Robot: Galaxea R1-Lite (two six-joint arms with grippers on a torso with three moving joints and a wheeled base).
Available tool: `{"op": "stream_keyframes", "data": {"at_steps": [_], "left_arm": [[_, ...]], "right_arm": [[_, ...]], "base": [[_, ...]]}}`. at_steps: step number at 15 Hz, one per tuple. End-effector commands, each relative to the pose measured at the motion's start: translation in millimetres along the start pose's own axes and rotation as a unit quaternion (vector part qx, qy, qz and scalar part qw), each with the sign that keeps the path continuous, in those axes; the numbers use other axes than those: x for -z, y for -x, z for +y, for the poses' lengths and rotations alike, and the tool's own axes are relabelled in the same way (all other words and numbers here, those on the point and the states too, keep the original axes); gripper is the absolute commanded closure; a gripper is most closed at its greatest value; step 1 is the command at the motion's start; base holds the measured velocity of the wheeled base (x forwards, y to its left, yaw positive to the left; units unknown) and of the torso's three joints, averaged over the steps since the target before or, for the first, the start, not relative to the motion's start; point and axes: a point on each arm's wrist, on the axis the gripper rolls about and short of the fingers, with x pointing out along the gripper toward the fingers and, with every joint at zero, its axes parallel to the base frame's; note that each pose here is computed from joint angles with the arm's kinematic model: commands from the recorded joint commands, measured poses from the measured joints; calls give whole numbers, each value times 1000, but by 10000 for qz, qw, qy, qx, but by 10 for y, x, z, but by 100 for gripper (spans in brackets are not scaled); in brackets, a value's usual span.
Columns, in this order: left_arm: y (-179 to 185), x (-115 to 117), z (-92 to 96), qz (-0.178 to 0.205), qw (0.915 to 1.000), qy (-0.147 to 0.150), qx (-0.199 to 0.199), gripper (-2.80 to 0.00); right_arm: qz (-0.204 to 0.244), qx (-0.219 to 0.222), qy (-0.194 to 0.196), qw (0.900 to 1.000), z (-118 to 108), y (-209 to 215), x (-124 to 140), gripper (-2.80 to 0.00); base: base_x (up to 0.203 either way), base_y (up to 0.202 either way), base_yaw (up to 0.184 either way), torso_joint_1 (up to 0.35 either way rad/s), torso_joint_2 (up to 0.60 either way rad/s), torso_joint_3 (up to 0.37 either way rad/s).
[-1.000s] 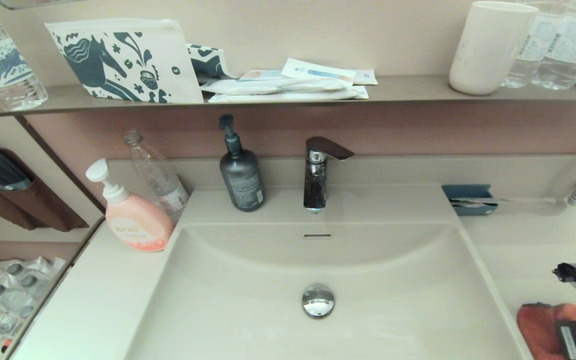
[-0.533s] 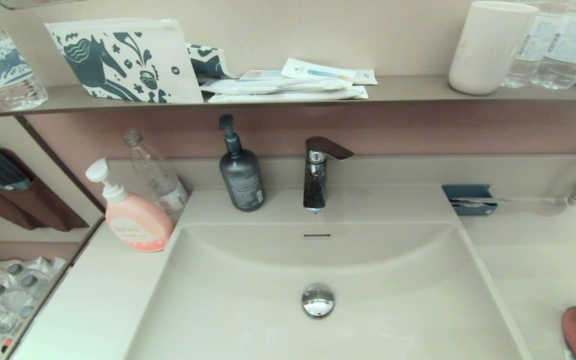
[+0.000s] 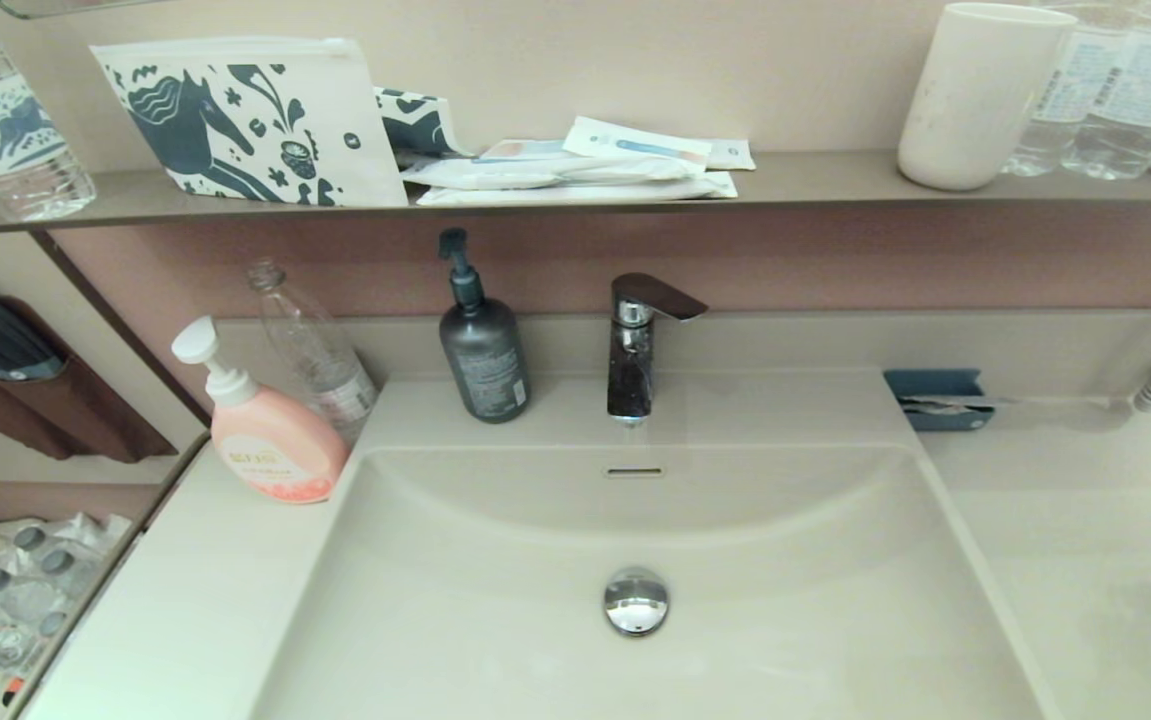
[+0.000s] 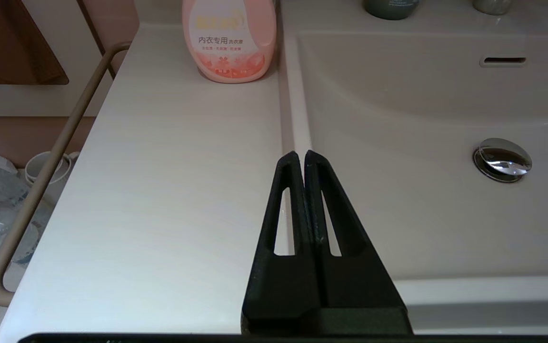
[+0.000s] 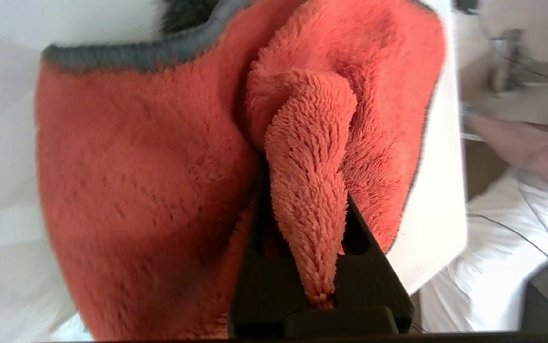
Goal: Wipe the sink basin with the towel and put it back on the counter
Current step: Wipe the sink
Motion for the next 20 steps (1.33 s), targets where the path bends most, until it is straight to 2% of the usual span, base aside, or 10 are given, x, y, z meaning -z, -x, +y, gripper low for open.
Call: {"op": "stream_keyframes", "data": {"at_steps": [1,4,7,9,12,17,18,20], "left_arm": [[0,0,0,0,10000,1,1,0],[0,0,0,0,10000,1,6,0],[0,0,0,0,10000,1,1,0],[0,0,0,0,10000,1,1,0],[0,0,0,0,10000,1,1,0],[0,0,0,0,10000,1,1,0],[0,0,0,0,10000,1,1,0],[0,0,0,0,10000,0,1,0]], "right_arm": [[57,-369,54,9993,23,219,99,0],[332,-937,294,9946,134,589,288,0],[394,-1458,769,9855,323,923,547,0],[451,-1767,1025,9779,473,1004,712,0],[623,-2042,1136,9703,634,1046,875,0],[971,-2118,1098,9663,757,992,915,0],[981,-2049,1063,9680,777,955,888,0],[900,-1512,996,9794,789,848,819,0]], "base": [[0,0,0,0,0,0],[0,0,0,0,0,0],[0,0,0,0,0,0],[0,0,0,0,0,0],[0,0,0,0,0,0],[0,0,0,0,0,0],[0,0,0,0,0,0],[0,0,0,0,0,0]]}}
